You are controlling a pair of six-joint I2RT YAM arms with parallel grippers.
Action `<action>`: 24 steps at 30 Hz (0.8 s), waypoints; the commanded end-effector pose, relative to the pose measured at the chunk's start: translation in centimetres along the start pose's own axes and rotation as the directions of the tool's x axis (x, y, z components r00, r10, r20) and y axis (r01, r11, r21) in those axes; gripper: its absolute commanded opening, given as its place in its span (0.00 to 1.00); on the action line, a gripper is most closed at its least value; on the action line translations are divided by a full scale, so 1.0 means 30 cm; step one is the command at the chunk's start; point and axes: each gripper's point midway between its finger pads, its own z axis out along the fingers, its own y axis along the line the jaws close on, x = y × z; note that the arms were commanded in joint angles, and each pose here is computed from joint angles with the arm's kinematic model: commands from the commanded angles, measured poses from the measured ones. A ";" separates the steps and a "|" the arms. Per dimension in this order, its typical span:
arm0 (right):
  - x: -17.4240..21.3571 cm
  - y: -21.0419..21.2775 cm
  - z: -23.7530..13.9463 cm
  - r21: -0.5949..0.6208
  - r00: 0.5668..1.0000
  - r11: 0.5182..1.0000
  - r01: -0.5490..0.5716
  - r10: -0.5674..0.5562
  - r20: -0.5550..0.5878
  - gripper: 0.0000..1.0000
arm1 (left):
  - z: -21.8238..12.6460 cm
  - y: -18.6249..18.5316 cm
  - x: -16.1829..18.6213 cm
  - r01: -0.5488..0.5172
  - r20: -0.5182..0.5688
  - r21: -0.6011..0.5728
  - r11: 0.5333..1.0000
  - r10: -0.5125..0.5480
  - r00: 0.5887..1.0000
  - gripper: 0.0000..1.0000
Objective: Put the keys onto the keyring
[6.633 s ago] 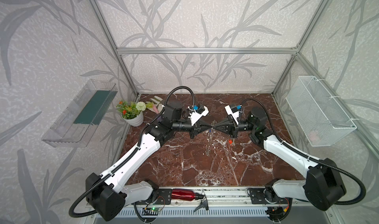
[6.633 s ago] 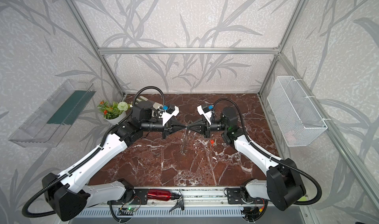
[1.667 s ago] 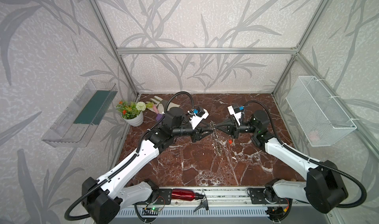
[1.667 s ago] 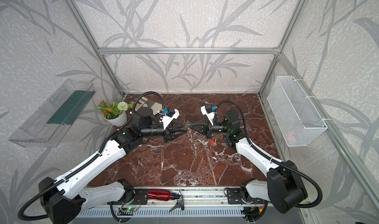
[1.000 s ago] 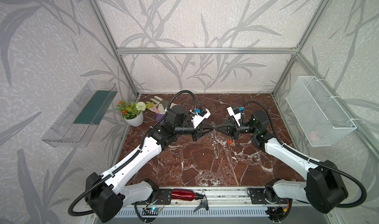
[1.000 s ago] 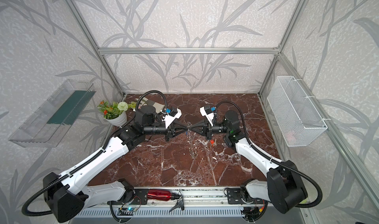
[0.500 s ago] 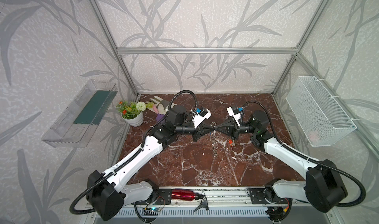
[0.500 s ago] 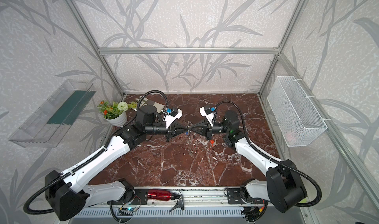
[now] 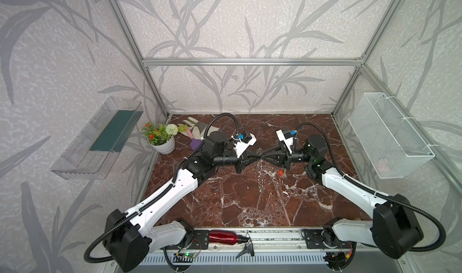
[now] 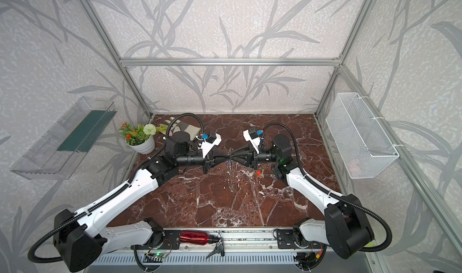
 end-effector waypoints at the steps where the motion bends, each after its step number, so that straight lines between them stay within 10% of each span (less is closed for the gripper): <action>1: -0.083 -0.001 -0.015 0.075 0.997 0.996 0.042 -0.046 0.056 0.31 | -0.025 0.014 -0.078 -0.077 0.122 -0.097 0.992 0.088 0.989 0.00; 10: -0.095 -0.087 -0.081 0.310 0.991 0.948 -0.068 0.028 0.133 0.36 | -0.008 0.066 -0.039 -0.185 0.162 -0.292 0.938 0.240 0.957 0.00; 16: -0.024 -0.165 -0.171 0.536 0.987 0.831 -0.153 0.100 0.126 0.41 | 0.029 0.074 0.005 -0.291 0.143 -0.333 0.897 0.353 0.925 0.00; 24: 0.014 -0.181 -0.192 0.576 0.982 0.795 -0.187 0.146 0.118 0.47 | 0.066 0.065 0.044 -0.394 0.184 -0.383 0.835 0.487 0.854 0.00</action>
